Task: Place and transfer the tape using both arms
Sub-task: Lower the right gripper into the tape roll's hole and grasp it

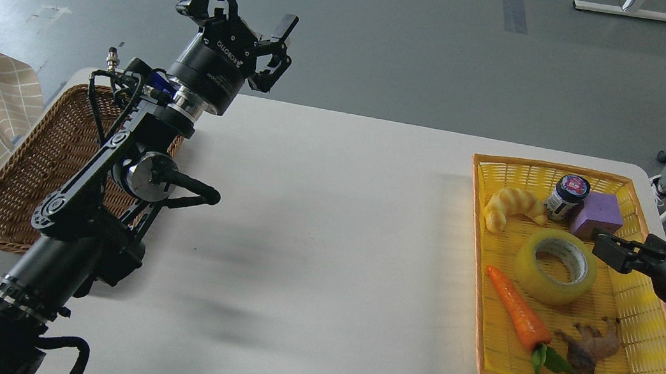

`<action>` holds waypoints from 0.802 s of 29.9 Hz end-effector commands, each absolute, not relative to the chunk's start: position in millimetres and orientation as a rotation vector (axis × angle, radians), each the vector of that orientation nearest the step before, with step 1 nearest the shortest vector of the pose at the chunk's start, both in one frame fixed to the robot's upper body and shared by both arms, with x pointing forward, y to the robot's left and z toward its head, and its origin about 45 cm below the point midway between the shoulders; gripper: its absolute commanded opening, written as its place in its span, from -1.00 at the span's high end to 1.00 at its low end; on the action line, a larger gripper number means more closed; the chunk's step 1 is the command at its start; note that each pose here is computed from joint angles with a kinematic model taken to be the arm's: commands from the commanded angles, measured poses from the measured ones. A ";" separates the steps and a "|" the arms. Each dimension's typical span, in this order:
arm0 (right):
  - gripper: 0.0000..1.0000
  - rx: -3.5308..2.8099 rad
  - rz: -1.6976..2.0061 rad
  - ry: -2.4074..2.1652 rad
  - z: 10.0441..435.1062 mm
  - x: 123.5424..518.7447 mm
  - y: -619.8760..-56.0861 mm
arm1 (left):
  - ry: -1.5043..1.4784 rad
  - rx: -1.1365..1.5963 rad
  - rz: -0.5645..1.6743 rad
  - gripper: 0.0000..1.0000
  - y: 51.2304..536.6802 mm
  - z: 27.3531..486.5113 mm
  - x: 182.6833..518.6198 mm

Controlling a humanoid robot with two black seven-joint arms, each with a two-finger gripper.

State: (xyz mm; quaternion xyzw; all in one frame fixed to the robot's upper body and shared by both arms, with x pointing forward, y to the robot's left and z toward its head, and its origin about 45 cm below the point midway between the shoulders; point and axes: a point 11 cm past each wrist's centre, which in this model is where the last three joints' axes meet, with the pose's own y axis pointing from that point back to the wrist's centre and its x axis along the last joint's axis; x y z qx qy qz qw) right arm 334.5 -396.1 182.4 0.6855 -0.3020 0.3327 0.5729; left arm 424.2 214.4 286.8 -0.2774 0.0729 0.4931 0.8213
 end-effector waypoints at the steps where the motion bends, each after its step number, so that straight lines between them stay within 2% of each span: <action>1: -0.77 1.610 0.780 -0.668 174.3 331.7 -390.4 | 0.155 -0.590 1.050 -0.96 214.3 286.7 424.2; 11: -0.65 1.587 0.791 -0.633 165.3 329.8 -387.0 | 0.155 -0.590 1.050 -0.96 215.0 286.8 424.3; 24: -0.65 1.619 0.732 -0.641 144.4 326.4 -381.1 | 0.158 -0.592 1.056 -0.96 215.6 285.6 424.0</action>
